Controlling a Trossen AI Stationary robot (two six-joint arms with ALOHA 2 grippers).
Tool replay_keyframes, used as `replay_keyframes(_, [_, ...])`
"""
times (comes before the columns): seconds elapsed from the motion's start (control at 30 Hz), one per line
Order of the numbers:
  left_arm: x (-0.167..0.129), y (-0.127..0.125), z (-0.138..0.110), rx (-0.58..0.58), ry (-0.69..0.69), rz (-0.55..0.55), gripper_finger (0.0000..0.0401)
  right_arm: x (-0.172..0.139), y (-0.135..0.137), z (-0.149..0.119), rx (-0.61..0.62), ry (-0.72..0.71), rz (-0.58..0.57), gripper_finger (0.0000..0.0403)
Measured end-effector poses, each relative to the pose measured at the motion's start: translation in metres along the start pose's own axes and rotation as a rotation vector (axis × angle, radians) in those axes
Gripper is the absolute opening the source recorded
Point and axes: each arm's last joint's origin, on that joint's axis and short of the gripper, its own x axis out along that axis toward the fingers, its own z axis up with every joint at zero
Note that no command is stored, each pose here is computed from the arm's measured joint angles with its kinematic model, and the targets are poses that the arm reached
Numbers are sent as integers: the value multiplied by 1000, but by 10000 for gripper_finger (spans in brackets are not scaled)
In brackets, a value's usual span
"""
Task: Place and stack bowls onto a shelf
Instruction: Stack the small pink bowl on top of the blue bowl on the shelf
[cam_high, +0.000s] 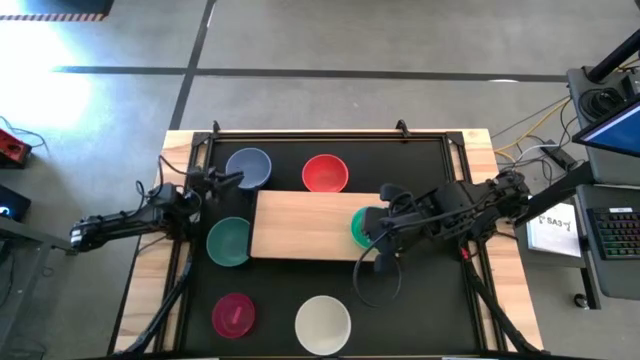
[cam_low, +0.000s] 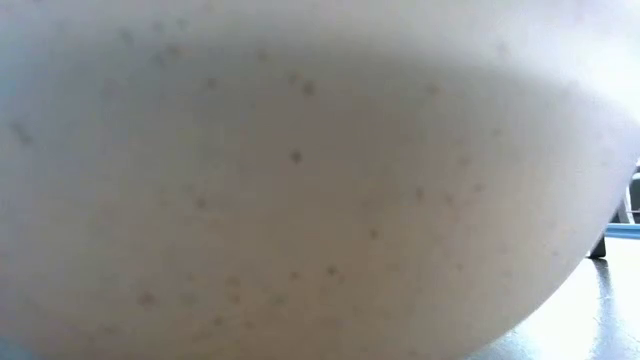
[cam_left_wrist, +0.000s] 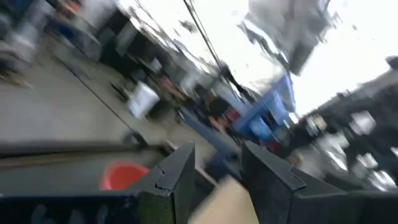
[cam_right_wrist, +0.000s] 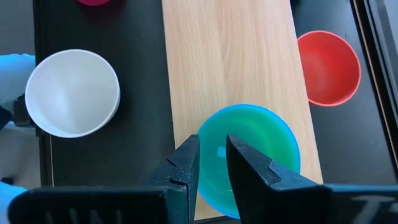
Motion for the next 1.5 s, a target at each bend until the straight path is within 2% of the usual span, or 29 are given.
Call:
replay_keyframes(0.1, [3, 0, -6, -10, 96, -49, 116, -2, -1, -1, -30, -5, 2, 68])
replay_keyframes(0.3, [13, 4, -19, 5, 203, 1, 116, -4, -2, -1, -32, -10, -3, 71])
replay_keyframes(0.57, [34, -3, -22, 42, 293, -30, 116, -4, -2, -1, -30, -10, -3, 68])
replay_keyframes(0.77, [64, -22, -8, 197, 480, 46, 116, -4, -2, -1, -24, -10, -3, 72])
replay_keyframes(0.9, [79, -31, 4, 293, 548, 193, 116, -4, -1, -2, -28, -10, 0, 75])
replay_keyframes(0.97, [80, -35, 10, 335, 573, 240, 116, -4, -1, -2, -28, -10, 0, 75])
replay_keyframes(1.17, [77, -49, 36, 361, 616, 341, 116, -4, -1, -2, -37, -10, 1, 73])
replay_keyframes(1.33, [76, -63, 57, 366, 678, 343, 116, -4, -1, -2, -58, -10, 2, 77])
replay_keyframes(1.5, [80, -81, 72, 370, 832, 226, 116, -4, -1, -2, -64, -10, 2, 74])
